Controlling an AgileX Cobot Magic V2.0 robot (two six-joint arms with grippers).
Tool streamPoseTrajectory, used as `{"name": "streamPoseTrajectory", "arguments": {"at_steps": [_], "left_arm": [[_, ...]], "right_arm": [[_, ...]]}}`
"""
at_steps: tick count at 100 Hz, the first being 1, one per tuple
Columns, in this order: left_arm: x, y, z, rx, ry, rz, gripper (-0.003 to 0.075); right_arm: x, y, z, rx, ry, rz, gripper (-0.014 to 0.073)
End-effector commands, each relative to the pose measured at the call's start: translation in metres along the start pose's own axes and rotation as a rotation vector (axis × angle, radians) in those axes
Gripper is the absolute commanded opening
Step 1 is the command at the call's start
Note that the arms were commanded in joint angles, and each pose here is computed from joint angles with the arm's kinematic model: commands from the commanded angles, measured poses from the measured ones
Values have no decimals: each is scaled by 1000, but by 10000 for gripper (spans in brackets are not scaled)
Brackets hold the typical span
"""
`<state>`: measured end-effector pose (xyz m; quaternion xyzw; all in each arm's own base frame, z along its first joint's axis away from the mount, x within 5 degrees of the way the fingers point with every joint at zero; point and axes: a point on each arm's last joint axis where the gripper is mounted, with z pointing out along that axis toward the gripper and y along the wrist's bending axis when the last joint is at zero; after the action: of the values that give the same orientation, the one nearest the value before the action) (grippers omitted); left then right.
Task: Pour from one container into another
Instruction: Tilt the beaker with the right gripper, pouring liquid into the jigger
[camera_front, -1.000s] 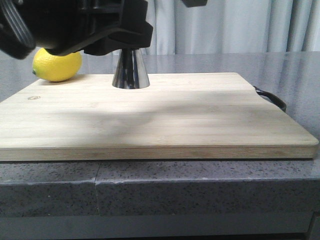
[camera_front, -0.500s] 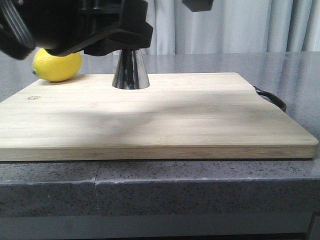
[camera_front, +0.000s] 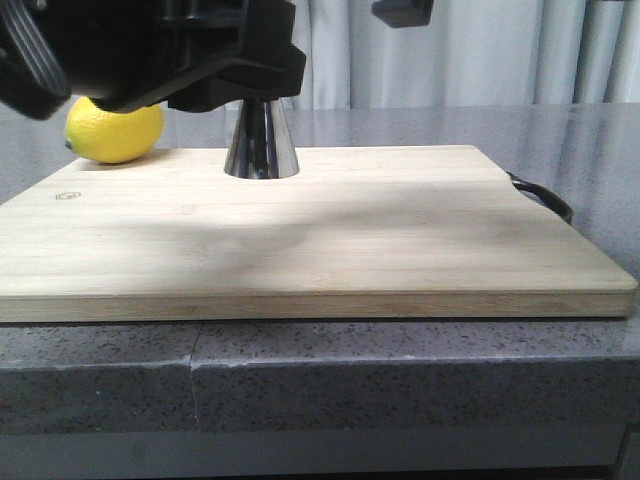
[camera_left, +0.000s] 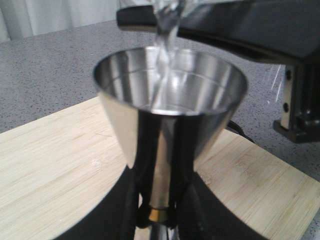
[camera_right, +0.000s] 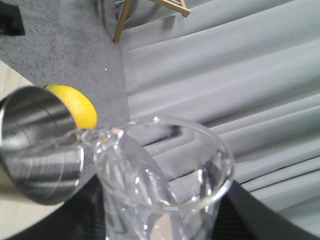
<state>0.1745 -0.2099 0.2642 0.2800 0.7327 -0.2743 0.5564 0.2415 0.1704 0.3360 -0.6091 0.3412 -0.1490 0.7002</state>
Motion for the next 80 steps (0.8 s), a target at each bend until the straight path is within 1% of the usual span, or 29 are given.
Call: {"name": "streamPoseTrajectory", "arguments": {"at_steps": [1,6,23,44,80], "left_arm": [[-21,-3,-4,8,-125,-5,-20],[-21,-3,-4,8,-125,-5,-19],[-21,-3,-4,8,-125,-5,-20],[-21,-3,-4,8,-125,-5,-20],[-21,-3,-4,8,-125,-5,-20]], "right_arm": [[-13,-26,-6,115,-67,-19,223],[-13,-26,-6,116,-67,-24,223],[-13,-26,-6,118,-63,-98,223],[-13,-26,-6,119,-60,-141,223],[-13,-26,-6,120,-59,-150,223]]}}
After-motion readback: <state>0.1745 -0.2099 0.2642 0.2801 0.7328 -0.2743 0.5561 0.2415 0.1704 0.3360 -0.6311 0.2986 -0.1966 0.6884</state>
